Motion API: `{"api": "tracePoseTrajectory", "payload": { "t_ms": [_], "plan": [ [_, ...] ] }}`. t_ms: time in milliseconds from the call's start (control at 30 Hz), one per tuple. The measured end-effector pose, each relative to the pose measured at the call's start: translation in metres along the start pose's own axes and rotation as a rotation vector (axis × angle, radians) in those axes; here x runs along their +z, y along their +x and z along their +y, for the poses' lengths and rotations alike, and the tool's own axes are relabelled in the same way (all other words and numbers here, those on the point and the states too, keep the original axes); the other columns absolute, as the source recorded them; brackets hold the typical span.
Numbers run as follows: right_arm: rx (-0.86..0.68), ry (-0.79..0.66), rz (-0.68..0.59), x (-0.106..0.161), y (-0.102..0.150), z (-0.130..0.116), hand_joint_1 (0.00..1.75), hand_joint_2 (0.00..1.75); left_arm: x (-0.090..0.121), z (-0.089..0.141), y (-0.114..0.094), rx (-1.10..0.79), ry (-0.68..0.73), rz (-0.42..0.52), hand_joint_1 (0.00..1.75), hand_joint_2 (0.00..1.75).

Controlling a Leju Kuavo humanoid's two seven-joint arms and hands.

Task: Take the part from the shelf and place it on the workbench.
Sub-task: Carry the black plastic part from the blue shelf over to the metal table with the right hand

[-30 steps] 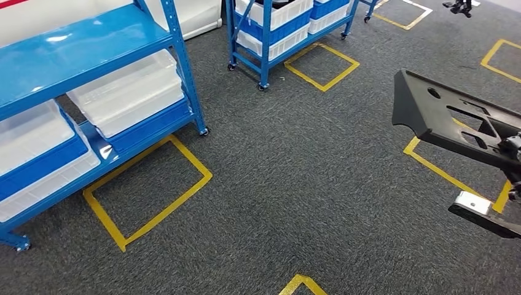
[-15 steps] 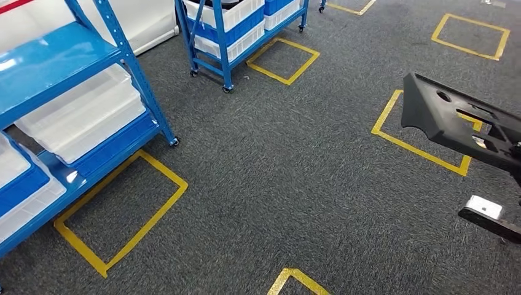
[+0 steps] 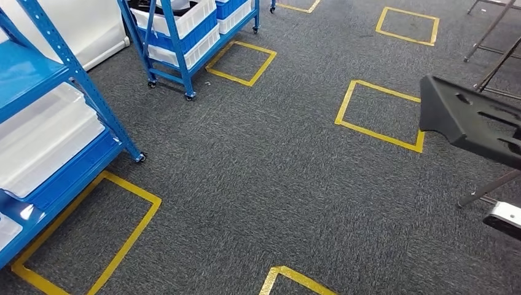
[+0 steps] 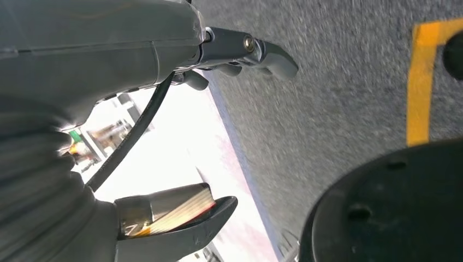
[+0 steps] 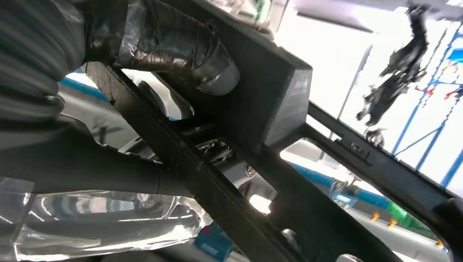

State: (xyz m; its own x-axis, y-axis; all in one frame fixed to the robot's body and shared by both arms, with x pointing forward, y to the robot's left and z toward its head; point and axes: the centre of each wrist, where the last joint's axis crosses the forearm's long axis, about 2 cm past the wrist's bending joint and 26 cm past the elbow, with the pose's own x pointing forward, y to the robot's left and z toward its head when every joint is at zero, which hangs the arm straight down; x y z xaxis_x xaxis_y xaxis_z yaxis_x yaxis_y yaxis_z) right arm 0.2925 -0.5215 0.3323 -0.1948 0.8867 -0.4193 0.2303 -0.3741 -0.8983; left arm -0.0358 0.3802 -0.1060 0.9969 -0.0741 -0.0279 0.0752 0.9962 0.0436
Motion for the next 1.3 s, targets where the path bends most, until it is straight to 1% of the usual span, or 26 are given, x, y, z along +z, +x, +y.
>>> {"api": "tracePoseTrajectory", "payload": {
  "t_ms": [167,400,533,700,1033,1167,1300],
  "plan": [
    [-0.004,0.010,-0.002,0.001,-0.001,0.000,1.75,1.75,0.000,0.000,-0.001,0.000,-0.001,0.001,0.00,1.75],
    [0.018,0.004,0.005,0.003,-0.009,-0.007,1.75,1.75,0.000,0.000,0.003,-0.007,0.001,0.002,0.00,1.75],
    [0.030,-0.001,0.010,0.004,-0.012,-0.011,1.75,1.75,0.000,-0.001,0.002,-0.013,-0.002,0.006,0.00,1.75],
    [0.025,0.016,0.006,0.008,-0.010,-0.007,1.75,1.75,0.000,-0.002,0.001,-0.019,-0.005,0.008,0.00,1.75],
    [0.033,0.049,0.038,0.024,-0.017,0.001,1.75,1.75,0.000,-0.004,-0.002,-0.037,-0.009,0.011,0.00,1.75],
    [0.024,0.080,0.032,0.030,-0.012,0.011,1.75,1.75,-0.001,-0.007,-0.003,-0.047,-0.017,0.014,0.00,1.75],
    [0.030,0.087,0.041,0.034,-0.013,0.013,1.75,1.75,-0.001,-0.008,-0.003,-0.052,-0.024,0.013,0.00,1.75]
  ]
}}
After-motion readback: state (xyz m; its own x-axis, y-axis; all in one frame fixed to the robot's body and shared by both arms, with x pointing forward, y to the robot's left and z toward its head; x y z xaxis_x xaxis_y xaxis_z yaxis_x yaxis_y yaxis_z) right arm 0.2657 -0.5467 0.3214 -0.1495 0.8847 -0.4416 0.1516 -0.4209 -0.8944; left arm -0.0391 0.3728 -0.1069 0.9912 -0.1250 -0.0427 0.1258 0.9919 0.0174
